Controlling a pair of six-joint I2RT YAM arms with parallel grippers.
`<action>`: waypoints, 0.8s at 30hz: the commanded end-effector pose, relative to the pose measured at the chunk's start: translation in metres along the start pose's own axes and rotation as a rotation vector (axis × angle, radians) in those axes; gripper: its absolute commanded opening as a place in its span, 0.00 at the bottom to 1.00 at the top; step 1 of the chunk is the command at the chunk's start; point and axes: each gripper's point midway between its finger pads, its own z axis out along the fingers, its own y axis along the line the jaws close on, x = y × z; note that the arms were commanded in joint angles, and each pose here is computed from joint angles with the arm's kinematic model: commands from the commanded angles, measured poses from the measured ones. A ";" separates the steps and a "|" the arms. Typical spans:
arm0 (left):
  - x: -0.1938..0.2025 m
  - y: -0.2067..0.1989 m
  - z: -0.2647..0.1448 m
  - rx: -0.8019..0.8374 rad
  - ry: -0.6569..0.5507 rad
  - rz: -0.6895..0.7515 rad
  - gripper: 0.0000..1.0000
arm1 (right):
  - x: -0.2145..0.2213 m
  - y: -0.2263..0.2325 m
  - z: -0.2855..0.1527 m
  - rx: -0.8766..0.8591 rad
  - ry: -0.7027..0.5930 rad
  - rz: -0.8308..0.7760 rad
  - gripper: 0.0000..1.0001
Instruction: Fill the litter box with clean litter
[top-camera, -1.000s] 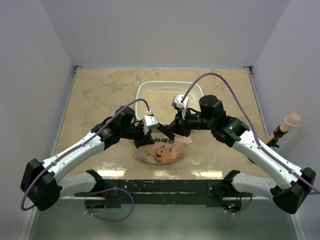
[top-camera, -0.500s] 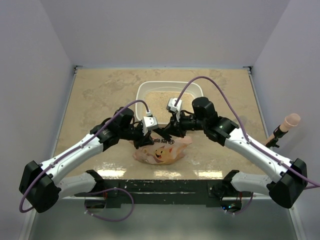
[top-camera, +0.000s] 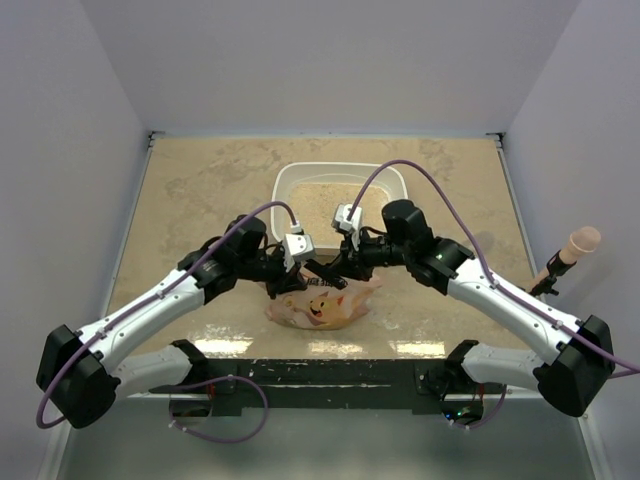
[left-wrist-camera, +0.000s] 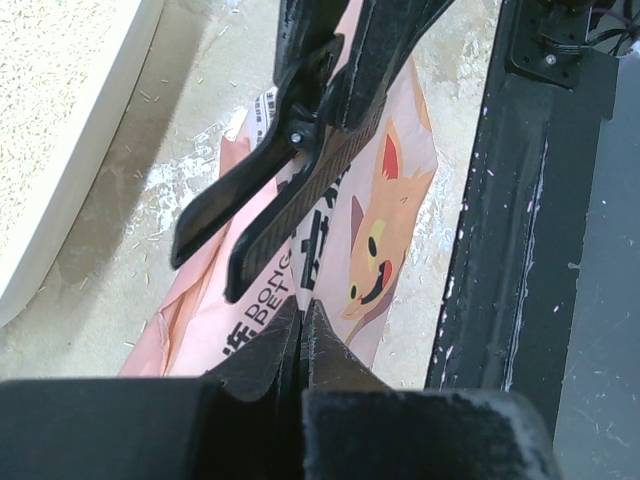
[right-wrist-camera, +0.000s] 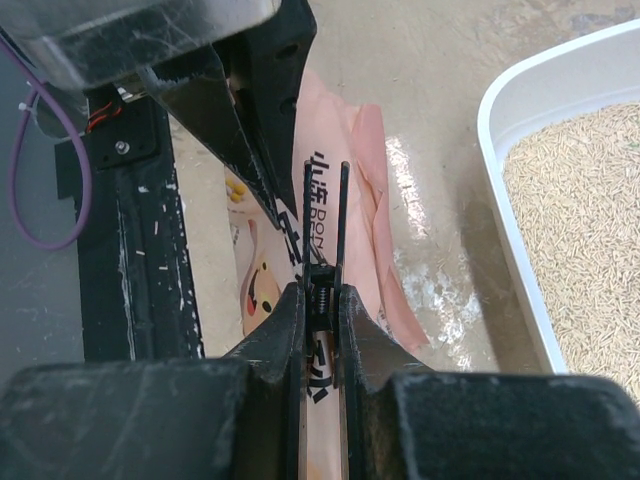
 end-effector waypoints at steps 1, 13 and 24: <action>-0.031 0.000 -0.013 -0.025 -0.114 0.088 0.00 | 0.012 0.005 -0.004 -0.020 0.042 -0.014 0.00; -0.044 -0.001 -0.026 -0.067 -0.167 0.121 0.00 | 0.048 0.002 -0.011 0.005 0.232 0.068 0.00; -0.044 0.009 -0.037 -0.163 -0.180 0.142 0.00 | 0.058 0.014 0.000 -0.110 0.267 0.069 0.00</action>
